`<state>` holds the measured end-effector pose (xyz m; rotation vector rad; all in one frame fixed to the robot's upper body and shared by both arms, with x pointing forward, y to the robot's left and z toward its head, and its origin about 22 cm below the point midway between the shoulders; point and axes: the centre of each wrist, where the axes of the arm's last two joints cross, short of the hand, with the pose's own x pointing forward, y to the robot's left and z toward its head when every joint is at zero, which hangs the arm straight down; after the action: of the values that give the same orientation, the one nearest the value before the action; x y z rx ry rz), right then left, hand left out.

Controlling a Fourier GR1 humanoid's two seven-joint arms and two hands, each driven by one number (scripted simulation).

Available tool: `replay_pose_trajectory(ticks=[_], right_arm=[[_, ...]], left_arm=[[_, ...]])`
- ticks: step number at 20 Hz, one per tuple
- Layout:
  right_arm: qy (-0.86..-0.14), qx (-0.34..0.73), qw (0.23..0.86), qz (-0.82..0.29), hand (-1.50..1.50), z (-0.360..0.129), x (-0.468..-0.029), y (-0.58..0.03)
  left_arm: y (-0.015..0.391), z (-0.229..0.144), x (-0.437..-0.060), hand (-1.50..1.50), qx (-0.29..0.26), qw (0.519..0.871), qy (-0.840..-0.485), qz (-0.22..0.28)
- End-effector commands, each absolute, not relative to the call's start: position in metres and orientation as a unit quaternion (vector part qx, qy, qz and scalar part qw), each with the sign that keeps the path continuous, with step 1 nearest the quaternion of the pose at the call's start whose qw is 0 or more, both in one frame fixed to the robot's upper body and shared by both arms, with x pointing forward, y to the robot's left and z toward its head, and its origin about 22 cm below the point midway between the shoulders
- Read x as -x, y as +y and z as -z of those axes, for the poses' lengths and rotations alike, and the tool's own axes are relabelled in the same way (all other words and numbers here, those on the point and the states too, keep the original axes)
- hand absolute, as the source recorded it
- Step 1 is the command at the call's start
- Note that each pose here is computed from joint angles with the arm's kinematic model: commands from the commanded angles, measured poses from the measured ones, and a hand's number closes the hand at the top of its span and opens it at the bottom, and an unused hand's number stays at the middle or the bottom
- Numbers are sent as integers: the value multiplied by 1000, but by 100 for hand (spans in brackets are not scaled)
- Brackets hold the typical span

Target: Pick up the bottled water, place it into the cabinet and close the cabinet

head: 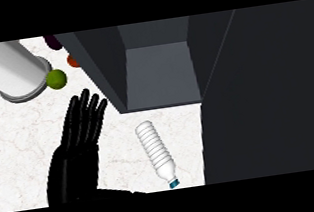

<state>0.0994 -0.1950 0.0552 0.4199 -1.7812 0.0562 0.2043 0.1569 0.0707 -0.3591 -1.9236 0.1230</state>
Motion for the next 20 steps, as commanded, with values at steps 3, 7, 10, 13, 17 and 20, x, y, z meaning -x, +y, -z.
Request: replay_pose_trajectory(ticks=[3,7,10,13,17,20], right_arm=[[-745,-197,628,-109,150,-63,-90,-195],[-729,-226,615,-197,150,-81,-89,-196],[-719,-264,603,-222,150,-66,-87,-181],[-714,-271,598,-242,150,-88,-79,-170],[-729,-271,576,-254,150,-100,-75,-153],[-730,-269,573,-256,150,-105,-73,-150]], left_arm=[[169,-83,-164,-150,177,547,-816,-57],[186,-87,-144,-150,154,546,-821,-67],[201,-91,-132,-150,141,536,-828,-82],[220,-84,-117,-150,124,532,-833,-85],[242,-73,-108,-150,131,535,-830,-86],[258,-78,-97,-150,125,545,-823,-97]])
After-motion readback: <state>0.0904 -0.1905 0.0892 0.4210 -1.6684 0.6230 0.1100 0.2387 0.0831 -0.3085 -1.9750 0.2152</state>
